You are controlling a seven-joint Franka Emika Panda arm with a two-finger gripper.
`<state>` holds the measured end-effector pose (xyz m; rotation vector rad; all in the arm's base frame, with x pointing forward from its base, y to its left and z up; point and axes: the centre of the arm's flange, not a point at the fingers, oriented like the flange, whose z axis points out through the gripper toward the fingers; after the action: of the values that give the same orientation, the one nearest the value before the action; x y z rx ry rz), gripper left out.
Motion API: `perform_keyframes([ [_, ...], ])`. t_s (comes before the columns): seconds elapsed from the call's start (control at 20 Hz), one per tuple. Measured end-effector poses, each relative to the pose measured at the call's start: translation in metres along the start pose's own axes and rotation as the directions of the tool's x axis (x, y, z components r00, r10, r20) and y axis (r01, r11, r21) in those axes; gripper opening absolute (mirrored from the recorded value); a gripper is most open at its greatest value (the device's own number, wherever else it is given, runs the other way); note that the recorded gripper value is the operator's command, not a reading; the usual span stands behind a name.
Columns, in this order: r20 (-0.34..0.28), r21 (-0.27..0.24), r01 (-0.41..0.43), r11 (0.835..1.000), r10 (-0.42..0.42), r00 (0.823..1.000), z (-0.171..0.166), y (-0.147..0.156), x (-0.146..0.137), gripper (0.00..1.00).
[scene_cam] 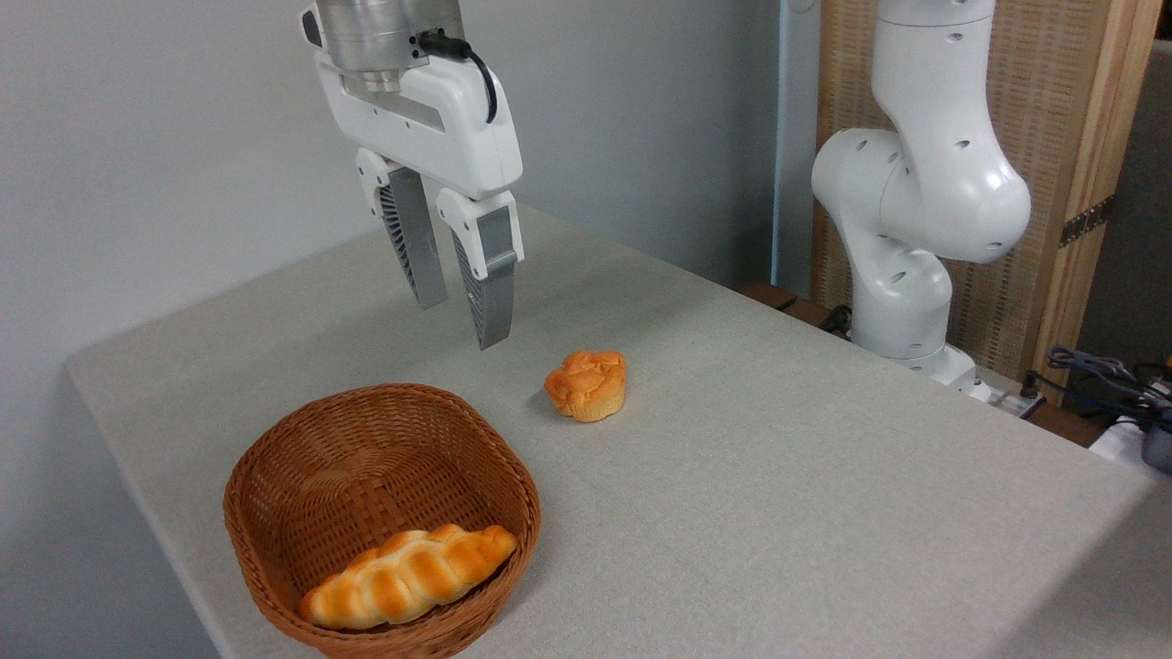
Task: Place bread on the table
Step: 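Move the open gripper down over the braided roll in the wicker basket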
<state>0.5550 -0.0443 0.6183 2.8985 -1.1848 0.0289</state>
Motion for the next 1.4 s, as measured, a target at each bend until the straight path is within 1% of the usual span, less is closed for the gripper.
perform_keyframes([
  [0.3,-0.007,0.006,0.018,1.000,-0.018,1.000,-0.005,-0.007,-0.009,1.00],
  [0.8,-0.012,0.010,0.017,1.000,-0.017,1.000,-0.006,-0.007,-0.009,1.00],
  [1.0,-0.034,0.028,0.018,0.999,-0.017,0.999,-0.004,-0.009,-0.006,1.00],
  [1.1,-0.057,0.048,0.020,0.999,-0.018,0.998,0.003,-0.010,-0.006,1.00],
  [1.2,-0.091,0.075,0.033,0.997,-0.026,0.995,0.009,-0.012,-0.014,1.00],
  [1.3,-0.106,0.085,0.046,0.995,-0.037,0.994,0.013,-0.012,-0.025,1.00],
  [1.4,-0.115,0.092,0.052,0.994,-0.041,0.992,0.015,-0.012,-0.029,1.00],
])
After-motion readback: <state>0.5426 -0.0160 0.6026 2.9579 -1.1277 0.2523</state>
